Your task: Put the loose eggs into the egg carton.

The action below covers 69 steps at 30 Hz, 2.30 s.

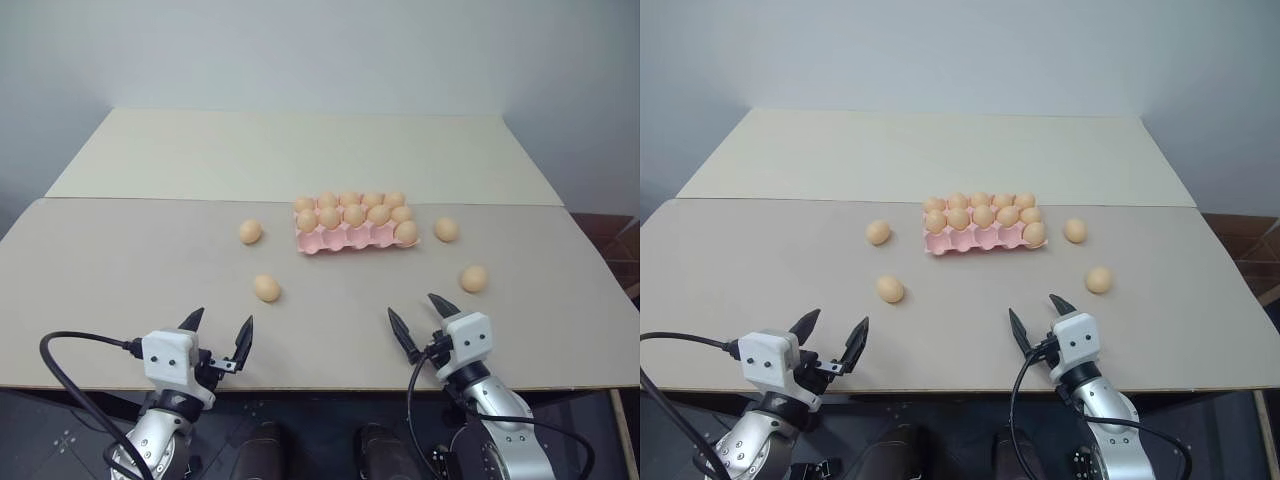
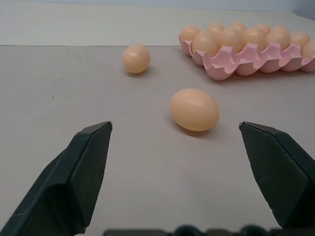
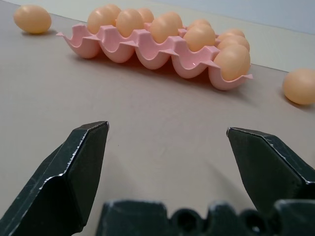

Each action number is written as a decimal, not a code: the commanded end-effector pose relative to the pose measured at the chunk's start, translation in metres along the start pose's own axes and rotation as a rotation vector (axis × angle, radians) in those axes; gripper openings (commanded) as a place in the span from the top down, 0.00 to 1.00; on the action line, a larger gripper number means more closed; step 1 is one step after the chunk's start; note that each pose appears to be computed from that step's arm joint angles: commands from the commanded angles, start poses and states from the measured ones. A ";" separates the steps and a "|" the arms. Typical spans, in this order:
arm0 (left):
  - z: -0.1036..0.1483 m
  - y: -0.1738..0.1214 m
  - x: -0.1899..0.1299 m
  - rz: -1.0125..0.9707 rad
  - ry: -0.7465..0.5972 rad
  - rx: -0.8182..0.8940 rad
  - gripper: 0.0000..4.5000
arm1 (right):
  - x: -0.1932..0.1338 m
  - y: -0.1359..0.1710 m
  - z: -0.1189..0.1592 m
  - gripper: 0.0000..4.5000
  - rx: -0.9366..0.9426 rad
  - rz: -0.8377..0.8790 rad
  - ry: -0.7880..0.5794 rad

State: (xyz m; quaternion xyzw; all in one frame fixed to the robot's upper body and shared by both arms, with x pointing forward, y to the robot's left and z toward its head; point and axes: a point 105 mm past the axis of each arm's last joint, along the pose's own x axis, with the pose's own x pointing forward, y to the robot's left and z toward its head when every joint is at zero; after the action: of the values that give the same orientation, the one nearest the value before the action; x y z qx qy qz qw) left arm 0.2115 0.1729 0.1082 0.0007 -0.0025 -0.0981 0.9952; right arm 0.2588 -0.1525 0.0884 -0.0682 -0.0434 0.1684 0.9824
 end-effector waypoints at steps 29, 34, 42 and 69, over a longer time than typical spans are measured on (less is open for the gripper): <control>0.043 -0.038 0.057 -0.716 0.019 0.272 0.00 | 0.006 -0.083 0.062 0.00 -0.087 -0.445 0.137; 0.054 -0.048 0.072 -0.809 0.007 0.339 0.00 | 0.013 -0.101 0.053 0.00 -0.028 -0.484 0.282; 0.057 -0.069 0.077 -0.908 -0.010 0.408 0.00 | 0.027 -0.117 0.037 0.00 0.123 -0.503 0.422; 0.054 -0.065 0.077 -0.855 -0.011 0.377 0.00 | 0.044 -0.128 0.016 0.64 0.227 -0.469 0.477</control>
State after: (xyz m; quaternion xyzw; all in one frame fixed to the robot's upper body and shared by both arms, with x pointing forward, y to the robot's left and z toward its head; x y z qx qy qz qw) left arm 0.2744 0.0912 0.1502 0.1817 -0.0003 -0.5097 0.8409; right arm 0.3391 -0.2548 0.1086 0.0273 0.2284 -0.0863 0.9693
